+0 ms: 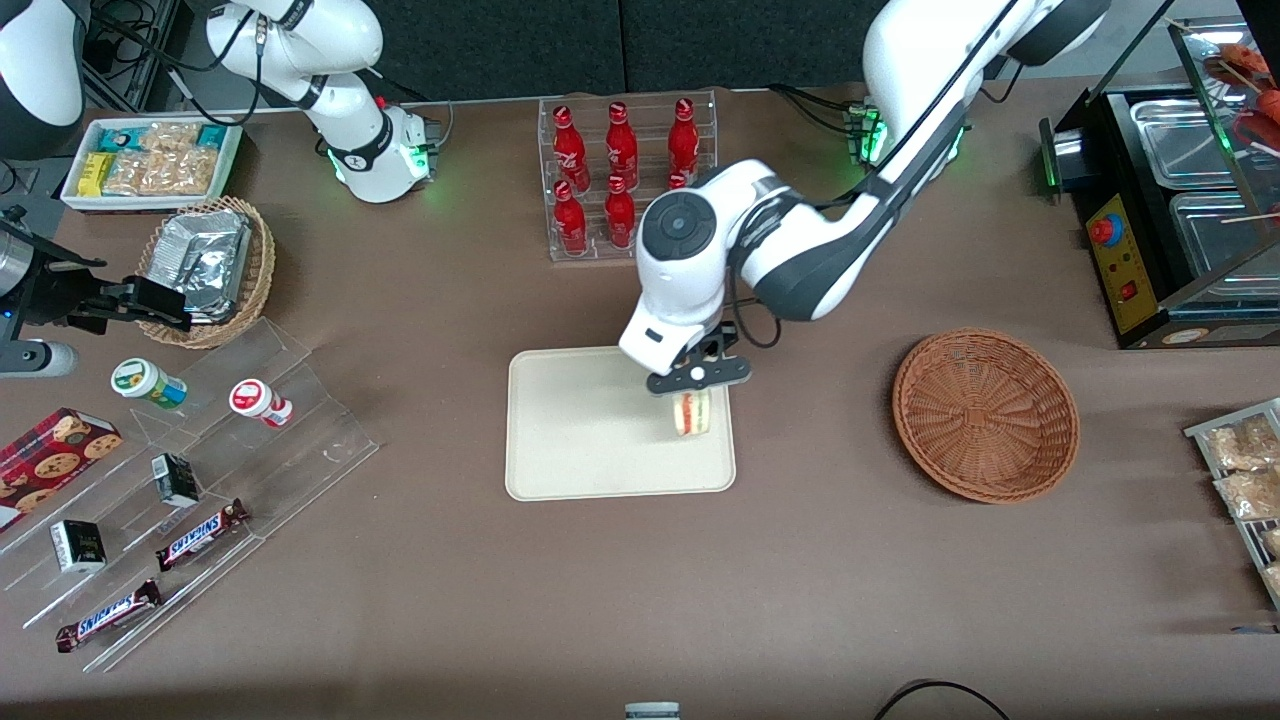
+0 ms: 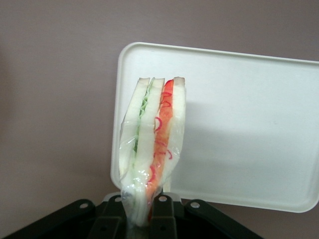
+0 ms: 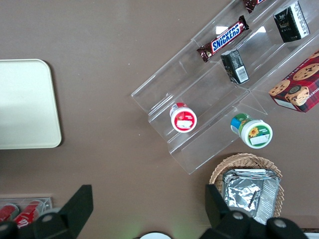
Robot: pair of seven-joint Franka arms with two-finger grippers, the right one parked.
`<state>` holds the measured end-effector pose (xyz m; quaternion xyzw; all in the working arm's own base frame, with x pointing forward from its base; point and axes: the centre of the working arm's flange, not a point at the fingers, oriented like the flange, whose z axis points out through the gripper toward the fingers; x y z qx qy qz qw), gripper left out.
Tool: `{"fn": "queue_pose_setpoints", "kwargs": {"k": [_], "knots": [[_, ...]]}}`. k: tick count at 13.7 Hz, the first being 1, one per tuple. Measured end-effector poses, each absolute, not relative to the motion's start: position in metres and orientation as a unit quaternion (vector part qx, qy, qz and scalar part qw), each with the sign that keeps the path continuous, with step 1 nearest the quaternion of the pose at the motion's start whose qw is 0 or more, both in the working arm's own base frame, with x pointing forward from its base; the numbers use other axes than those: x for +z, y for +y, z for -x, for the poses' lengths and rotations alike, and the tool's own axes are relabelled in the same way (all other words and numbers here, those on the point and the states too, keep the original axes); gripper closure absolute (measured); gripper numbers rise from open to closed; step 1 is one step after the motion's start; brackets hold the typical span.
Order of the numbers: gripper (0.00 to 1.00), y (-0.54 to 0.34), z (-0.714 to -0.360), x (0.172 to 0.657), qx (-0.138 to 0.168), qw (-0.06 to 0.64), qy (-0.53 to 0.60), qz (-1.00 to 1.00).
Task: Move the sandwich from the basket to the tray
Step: 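Lower the sandwich onto the tray and open the left gripper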
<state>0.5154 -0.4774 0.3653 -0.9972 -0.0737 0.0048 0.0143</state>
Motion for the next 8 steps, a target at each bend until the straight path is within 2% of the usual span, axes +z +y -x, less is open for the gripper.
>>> {"fn": "queue_pose_setpoints", "kwargs": {"k": [4, 8], "knots": [[0.85, -0.493, -0.513, 0.334, -0.008, 0.010, -0.051, 0.999], [0.85, -0.504, -0.508, 0.300, -0.006, 0.015, -0.040, 0.999]]}}
